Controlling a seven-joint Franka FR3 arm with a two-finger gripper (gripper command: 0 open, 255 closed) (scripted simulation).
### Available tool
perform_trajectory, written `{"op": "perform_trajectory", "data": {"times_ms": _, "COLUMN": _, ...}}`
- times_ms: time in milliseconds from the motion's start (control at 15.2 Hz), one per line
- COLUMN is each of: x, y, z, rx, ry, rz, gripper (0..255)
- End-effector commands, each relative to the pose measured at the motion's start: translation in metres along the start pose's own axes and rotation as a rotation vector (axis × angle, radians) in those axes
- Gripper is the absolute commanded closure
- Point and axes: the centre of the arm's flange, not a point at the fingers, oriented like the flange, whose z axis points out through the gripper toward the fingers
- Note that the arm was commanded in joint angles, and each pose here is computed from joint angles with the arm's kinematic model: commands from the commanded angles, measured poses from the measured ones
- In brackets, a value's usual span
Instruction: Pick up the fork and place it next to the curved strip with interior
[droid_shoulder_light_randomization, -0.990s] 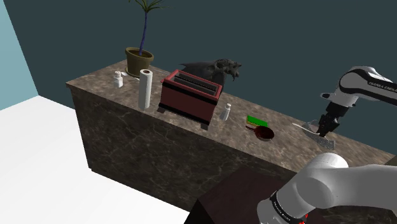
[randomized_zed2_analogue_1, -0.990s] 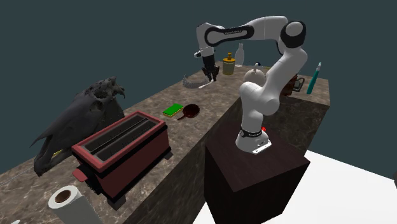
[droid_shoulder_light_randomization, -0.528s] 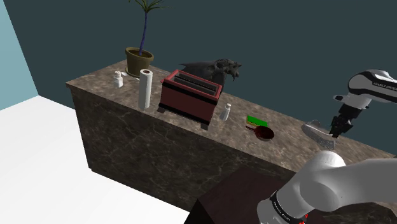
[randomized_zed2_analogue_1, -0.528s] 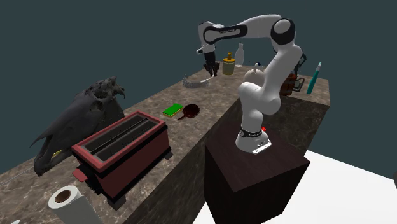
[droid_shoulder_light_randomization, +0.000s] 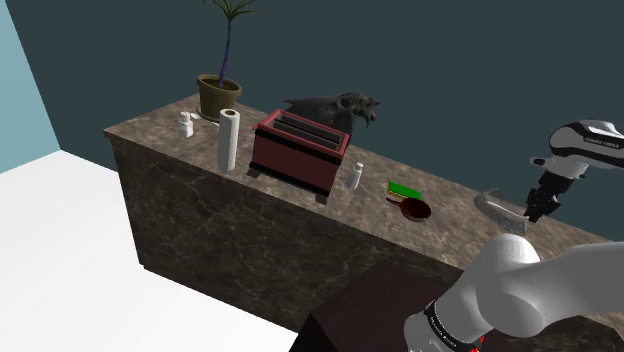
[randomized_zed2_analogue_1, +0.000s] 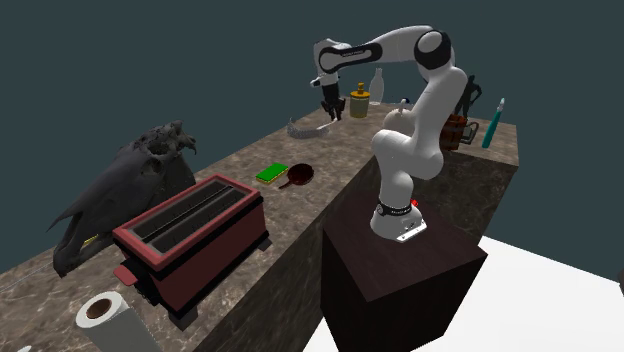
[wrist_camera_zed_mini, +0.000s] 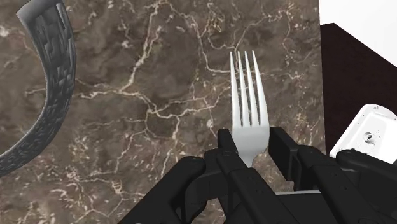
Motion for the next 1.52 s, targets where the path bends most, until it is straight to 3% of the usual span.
{"op": "perform_trajectory", "data": {"times_ms": 0, "x": 0.001, "y": 0.002, "z": 0.01, "rx": 0.0, "ry": 0.0, "rz": 0.0, "gripper": 255}}
{"op": "perform_trajectory", "data": {"times_ms": 1452, "x": 0.009, "y": 0.028, "z": 0.114, "rx": 0.0, "ry": 0.0, "rz": 0.0, "gripper": 255}}
